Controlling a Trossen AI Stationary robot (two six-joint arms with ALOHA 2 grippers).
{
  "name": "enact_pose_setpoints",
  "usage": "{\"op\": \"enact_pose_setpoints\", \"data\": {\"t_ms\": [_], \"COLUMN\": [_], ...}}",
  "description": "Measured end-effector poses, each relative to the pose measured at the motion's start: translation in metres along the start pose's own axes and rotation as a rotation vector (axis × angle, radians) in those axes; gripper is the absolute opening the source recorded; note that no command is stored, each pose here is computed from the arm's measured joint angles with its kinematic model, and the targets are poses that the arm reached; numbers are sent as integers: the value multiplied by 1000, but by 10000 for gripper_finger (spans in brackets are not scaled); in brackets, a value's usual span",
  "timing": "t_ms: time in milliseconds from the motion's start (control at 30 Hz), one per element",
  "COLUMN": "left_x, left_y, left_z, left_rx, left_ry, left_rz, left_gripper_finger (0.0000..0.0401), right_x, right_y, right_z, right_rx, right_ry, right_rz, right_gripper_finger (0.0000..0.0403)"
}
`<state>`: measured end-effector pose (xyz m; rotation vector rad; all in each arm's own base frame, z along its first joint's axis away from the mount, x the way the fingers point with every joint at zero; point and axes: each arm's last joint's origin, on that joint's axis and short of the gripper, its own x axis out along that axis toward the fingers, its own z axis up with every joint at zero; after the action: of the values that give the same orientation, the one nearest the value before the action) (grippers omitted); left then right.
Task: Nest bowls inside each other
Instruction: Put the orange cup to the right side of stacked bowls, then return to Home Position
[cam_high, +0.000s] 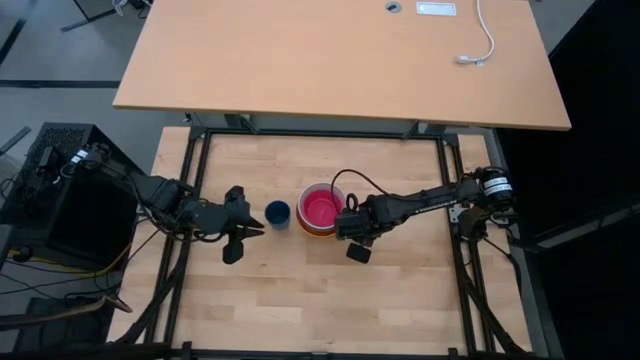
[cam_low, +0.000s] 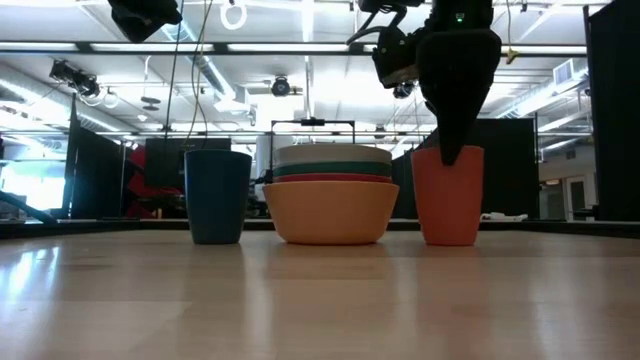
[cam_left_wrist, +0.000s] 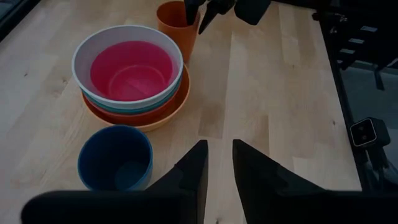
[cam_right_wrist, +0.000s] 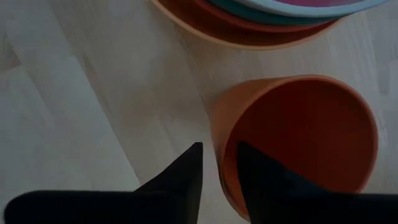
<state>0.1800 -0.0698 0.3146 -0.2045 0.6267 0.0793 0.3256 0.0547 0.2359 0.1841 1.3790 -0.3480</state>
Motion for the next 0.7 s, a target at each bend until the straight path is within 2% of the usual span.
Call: {"op": "enact_pose_setpoints", "data": {"t_ms": [200, 367, 533, 633, 700], "left_x": [0, 0, -8, -29, -43], "left_y": [0, 0, 3, 11, 18], "left_z": [0, 0, 5, 9, 7], "left_rx": [1, 62, 156, 210, 193], "left_ry": [0, -3, -53, -95, -158], "left_rz": [0, 2, 57, 83, 87], "left_gripper_finger": [61, 62, 44, 16, 6], "right_x": [-4, -19, -43, -64, -73], "right_y": [-1, -7, -18, -26, -29], "right_z": [-1, -4, -9, -16, -25], "right_rx": [3, 10, -10, -15, -20], "right_ry": [-12, -68, -180, -282, -360], "right_rz": [5, -7, -79, -134, -137], "right_gripper_finger": [98, 89, 54, 12, 7]}}
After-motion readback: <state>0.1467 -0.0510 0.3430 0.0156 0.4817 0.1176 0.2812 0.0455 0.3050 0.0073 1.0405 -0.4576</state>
